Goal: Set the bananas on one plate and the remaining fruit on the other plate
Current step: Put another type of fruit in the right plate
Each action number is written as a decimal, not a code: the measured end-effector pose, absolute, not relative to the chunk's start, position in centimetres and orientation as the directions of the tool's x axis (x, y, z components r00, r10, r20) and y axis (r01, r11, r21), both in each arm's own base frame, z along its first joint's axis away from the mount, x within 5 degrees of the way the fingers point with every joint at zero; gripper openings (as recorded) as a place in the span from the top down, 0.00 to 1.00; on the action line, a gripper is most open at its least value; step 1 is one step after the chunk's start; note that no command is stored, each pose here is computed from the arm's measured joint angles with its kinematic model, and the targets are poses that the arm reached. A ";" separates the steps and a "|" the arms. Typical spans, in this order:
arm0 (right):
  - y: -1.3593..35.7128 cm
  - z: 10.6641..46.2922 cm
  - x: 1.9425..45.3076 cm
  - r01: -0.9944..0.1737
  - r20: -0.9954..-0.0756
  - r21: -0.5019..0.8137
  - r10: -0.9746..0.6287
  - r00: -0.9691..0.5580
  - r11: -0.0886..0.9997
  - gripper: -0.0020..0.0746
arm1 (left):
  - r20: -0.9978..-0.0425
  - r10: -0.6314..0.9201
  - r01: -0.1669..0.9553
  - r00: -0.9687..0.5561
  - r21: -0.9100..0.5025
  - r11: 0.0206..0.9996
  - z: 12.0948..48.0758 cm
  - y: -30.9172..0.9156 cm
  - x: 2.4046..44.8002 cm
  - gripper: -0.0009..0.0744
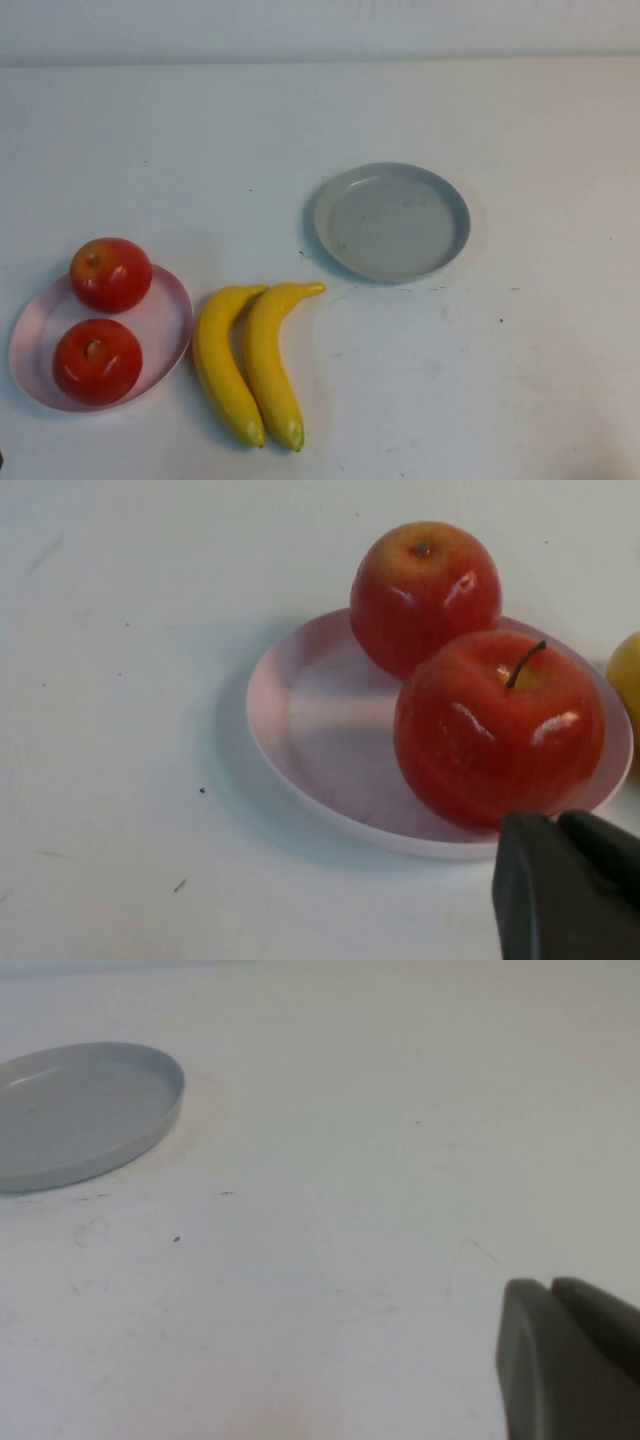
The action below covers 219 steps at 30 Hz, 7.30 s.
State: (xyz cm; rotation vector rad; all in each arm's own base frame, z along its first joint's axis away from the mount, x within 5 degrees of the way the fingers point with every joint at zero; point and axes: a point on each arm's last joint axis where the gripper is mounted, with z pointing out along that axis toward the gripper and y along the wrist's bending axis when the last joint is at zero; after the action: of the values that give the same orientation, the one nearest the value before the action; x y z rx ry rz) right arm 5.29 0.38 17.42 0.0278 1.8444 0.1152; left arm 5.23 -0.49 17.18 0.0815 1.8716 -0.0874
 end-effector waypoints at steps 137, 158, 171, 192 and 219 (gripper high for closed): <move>23.6 25.3 39.9 -0.271 -0.309 0.050 -0.243 -0.920 0.961 0.58 | -0.955 0.017 0.102 -0.297 -0.015 0.995 17.2 -0.5 5.2 0.99; 21.7 20.2 45.4 -0.173 -0.310 0.141 -0.123 -0.943 0.975 0.51 | -0.955 0.017 0.102 -0.297 -0.015 0.995 17.2 -0.5 5.2 0.99; 22.5 28.3 43.0 -0.233 -0.388 0.121 -0.170 -0.906 0.965 0.41 | -0.955 0.017 0.102 -0.297 -0.015 0.995 17.2 -0.5 5.2 0.99; 37.9 25.5 26.6 -0.679 -0.239 0.138 -0.641 -0.729 0.721 0.42 | -0.955 0.017 0.102 -0.297 -0.015 0.995 17.2 -0.5 5.2 0.99; 40.5 19.3 25.0 -0.715 -0.158 0.113 -0.698 -0.699 0.690 0.41 | -0.955 0.017 0.102 -0.297 -0.015 0.995 17.2 -0.5 5.2 0.99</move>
State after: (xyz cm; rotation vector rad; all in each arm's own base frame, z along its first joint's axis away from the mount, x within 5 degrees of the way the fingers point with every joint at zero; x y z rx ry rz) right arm 25.00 40.52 19.31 -1.1704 2.7931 0.2523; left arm 5.23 -0.49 17.18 0.0859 1.8713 -0.0842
